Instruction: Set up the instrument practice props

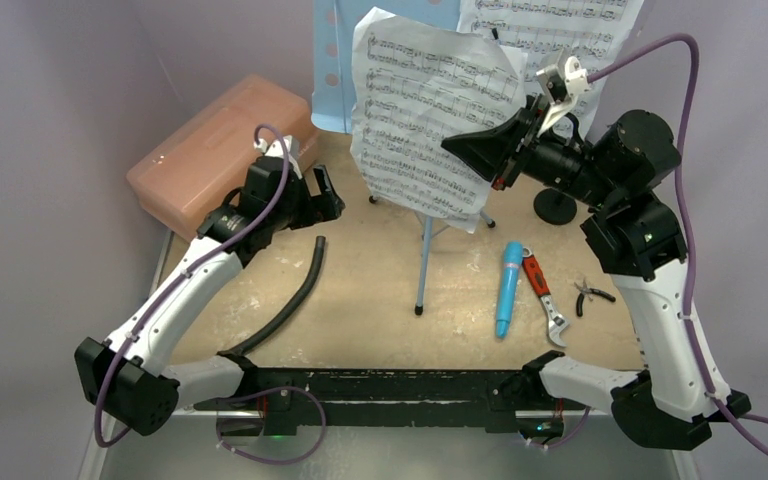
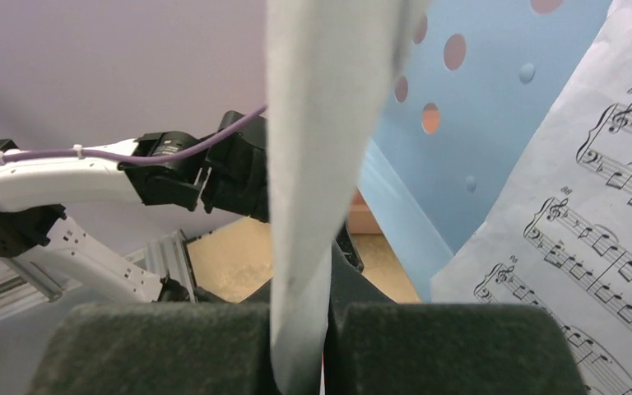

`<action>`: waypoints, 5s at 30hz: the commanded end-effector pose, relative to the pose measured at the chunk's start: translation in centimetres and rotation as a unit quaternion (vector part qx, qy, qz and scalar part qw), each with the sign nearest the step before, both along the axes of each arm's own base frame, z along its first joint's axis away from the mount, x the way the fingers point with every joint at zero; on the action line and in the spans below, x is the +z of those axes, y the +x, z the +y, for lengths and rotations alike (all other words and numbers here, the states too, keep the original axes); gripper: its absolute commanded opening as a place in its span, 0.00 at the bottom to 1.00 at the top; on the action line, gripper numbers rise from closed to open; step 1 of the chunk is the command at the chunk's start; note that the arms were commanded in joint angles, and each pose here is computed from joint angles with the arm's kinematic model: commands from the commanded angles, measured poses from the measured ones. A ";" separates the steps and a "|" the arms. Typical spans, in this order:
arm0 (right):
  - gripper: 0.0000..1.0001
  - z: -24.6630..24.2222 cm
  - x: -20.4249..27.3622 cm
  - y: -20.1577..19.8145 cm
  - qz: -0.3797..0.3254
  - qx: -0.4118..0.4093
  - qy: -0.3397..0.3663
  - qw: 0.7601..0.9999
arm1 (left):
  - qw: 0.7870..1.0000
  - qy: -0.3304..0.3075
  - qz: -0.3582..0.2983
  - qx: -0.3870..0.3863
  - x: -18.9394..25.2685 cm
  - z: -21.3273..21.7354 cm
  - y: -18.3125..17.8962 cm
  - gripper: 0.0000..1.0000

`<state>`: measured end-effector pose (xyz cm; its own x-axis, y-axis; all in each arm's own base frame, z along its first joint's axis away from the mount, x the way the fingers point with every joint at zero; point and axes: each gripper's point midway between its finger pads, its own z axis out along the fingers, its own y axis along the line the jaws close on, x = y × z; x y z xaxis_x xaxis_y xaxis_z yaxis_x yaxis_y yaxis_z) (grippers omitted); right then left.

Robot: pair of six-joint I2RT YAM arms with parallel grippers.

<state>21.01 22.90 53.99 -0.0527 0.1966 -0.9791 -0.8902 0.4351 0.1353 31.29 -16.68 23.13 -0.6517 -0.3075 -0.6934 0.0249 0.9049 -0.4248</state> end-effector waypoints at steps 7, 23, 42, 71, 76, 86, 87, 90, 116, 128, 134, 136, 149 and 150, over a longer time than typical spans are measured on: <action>0.00 -0.6 5.7 -0.1 -0.074 -0.019 0.058 0.995 | 0.994 0.014 -0.095 0.051 9.9 3.2 0.2 0.91; 0.00 -1.0 9.0 0.3 -0.119 -0.036 0.081 0.989 | 0.971 -0.037 -0.236 0.011 21.2 2.8 -1.3 0.90; 0.00 -1.1 10.5 1.6 -0.104 -0.056 0.074 0.990 | 0.912 -0.116 -0.388 -0.056 33.2 1.7 -5.1 0.78; 0.00 -2.1 11.5 4.7 -0.077 -0.130 0.071 0.986 | 0.889 -0.221 -0.388 -0.103 38.1 -3.4 -1.2 0.56; 0.00 -2.3 11.4 5.0 -0.073 -0.137 0.073 0.985 | 0.889 -0.229 -0.384 -0.101 38.2 -3.8 -0.4 0.53; 0.00 -2.3 11.4 5.5 -0.069 -0.143 0.072 0.985 | 0.883 -0.245 -0.383 -0.115 38.7 -4.9 0.5 0.46; 0.00 -2.2 11.4 5.5 -0.069 -0.144 0.072 0.985 | 0.883 -0.247 -0.382 -0.116 38.7 -5.0 0.6 0.45; 0.00 -2.2 11.4 5.6 -0.069 -0.145 0.072 0.984 | 0.882 -0.248 -0.383 -0.120 38.8 -5.2 0.7 0.42; 0.00 -1.3 11.1 7.1 -0.061 -0.140 0.074 0.985 | 0.880 -0.259 -0.380 -0.121 38.8 -5.6 1.1 0.21; 0.00 -1.2 11.4 7.4 -0.063 -0.143 0.080 0.985 | 0.881 -0.255 -0.381 -0.118 38.8 -5.4 0.9 0.09; 0.00 -1.3 11.3 7.7 -0.064 -0.148 0.076 0.984 | 0.881 -0.250 -0.383 -0.122 38.8 -5.4 0.7 0.00; 0.00 -1.2 11.2 7.8 -0.065 -0.147 0.074 0.984 | 0.880 -0.251 -0.383 -0.127 38.8 -5.5 0.6 0.00; 0.00 -0.5 10.8 8.6 -0.061 -0.140 0.070 0.986 | 0.869 -0.238 -0.401 -0.163 39.0 -6.2 0.0 0.00; 0.00 -0.5 10.7 8.7 -0.060 -0.140 0.069 0.986 | 0.868 -0.238 -0.403 -0.164 39.0 -6.2 -0.1 0.00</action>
